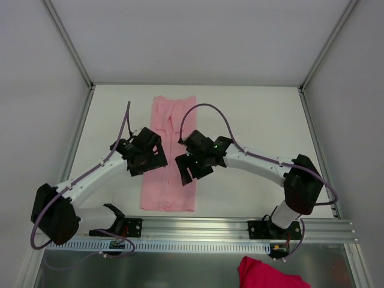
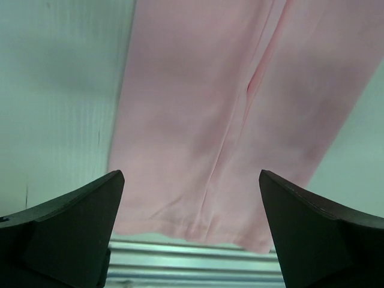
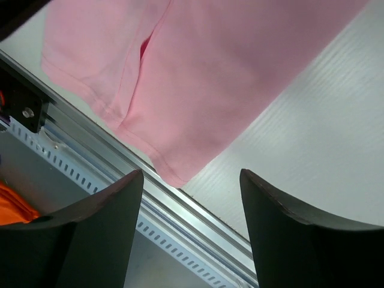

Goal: Fold and stack the t-shirts
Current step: Rotate the tshirt 90 degrees

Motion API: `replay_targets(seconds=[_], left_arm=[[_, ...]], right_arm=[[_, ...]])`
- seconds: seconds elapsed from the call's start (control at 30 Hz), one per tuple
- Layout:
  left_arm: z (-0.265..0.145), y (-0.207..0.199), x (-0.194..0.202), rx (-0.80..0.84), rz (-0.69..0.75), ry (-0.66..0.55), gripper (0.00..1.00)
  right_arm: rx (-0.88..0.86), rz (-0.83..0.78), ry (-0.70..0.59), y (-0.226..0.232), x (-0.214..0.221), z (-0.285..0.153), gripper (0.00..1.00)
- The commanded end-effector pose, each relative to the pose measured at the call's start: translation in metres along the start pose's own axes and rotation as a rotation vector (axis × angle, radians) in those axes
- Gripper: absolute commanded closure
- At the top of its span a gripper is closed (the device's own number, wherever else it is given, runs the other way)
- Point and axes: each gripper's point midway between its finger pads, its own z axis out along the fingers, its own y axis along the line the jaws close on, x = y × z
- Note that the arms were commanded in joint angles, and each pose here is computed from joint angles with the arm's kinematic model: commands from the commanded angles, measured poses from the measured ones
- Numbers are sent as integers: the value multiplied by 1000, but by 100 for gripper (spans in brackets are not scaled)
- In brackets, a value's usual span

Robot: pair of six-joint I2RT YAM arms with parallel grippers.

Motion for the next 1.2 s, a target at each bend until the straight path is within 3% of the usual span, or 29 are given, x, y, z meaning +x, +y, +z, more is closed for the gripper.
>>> replay_targets(seconds=[0.0,0.1,0.37,0.53,0.97,1.17], left_arm=[[29,-32,-41,41,22,-27,1],[53,-45,-63,13,-2,13,1],[101,-62,-120,-66,-18,11,1],[118,-86,-140,-13,4,6,1],[141,-85,-102,28,-10,127,1],[145,-107,-97,144,-8,159,1]], right_arm=[[47,-65,-105,-9,-26,-58,32],[86,-60,-167,-19,-35,-84,41],[109,-5,-351,-47,-39,-168,41],[139,13,-343,-61,-28,-171,41],[150,34,-339,-71,-30,-168,41],[153,30,-334,-71,-34,-167,42]])
